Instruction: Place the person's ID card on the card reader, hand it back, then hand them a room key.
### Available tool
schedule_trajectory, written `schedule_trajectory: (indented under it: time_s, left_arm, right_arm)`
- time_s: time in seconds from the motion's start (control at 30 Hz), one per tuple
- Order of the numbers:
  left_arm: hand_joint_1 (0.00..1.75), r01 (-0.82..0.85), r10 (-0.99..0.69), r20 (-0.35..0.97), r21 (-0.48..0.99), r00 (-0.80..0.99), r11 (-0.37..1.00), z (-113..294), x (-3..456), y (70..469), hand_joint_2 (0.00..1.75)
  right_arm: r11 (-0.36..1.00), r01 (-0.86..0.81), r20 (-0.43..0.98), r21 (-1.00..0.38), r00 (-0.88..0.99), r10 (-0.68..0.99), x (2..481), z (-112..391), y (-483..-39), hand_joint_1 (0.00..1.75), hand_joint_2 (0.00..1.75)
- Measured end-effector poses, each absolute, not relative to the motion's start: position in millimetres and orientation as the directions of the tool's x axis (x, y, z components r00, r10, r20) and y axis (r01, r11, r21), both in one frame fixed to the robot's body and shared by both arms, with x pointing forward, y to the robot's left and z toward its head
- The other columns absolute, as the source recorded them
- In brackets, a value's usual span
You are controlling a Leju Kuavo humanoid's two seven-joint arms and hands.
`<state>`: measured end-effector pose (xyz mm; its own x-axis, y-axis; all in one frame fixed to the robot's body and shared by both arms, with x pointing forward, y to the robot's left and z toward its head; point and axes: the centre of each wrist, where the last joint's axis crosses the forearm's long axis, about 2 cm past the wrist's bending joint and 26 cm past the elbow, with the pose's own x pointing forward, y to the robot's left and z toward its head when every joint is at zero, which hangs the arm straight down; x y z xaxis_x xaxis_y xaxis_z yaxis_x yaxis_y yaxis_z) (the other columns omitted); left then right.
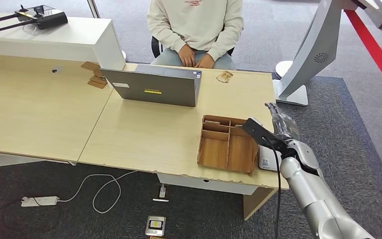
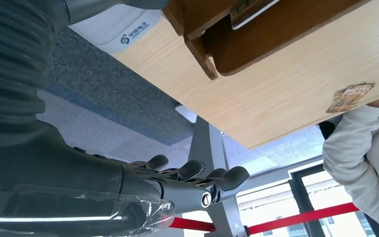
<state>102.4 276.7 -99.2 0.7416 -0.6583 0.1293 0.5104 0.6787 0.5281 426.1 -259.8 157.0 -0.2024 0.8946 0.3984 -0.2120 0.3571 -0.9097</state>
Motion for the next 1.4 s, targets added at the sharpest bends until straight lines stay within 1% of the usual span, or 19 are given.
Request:
schedule_trajectory:
  time_s: [0.5, 1.4]
  left_arm:
    - [0.00, 0.515, -0.664, 0.131, 0.529, 0.736, 0.674, -99, 102, 277, 0.00]
    - [0.00, 0.515, -0.665, 0.135, 0.528, 0.735, 0.676, -99, 102, 278, 0.00]
  right_arm:
    - [0.351, -0.240, 0.401, -0.905, -0.208, 0.892, 417, 145, -252, 0.00, 1.75]
    - [0.373, -0.242, 0.430, -0.896, -0.260, 0.865, 416, 148, -228, 0.00, 1.75]
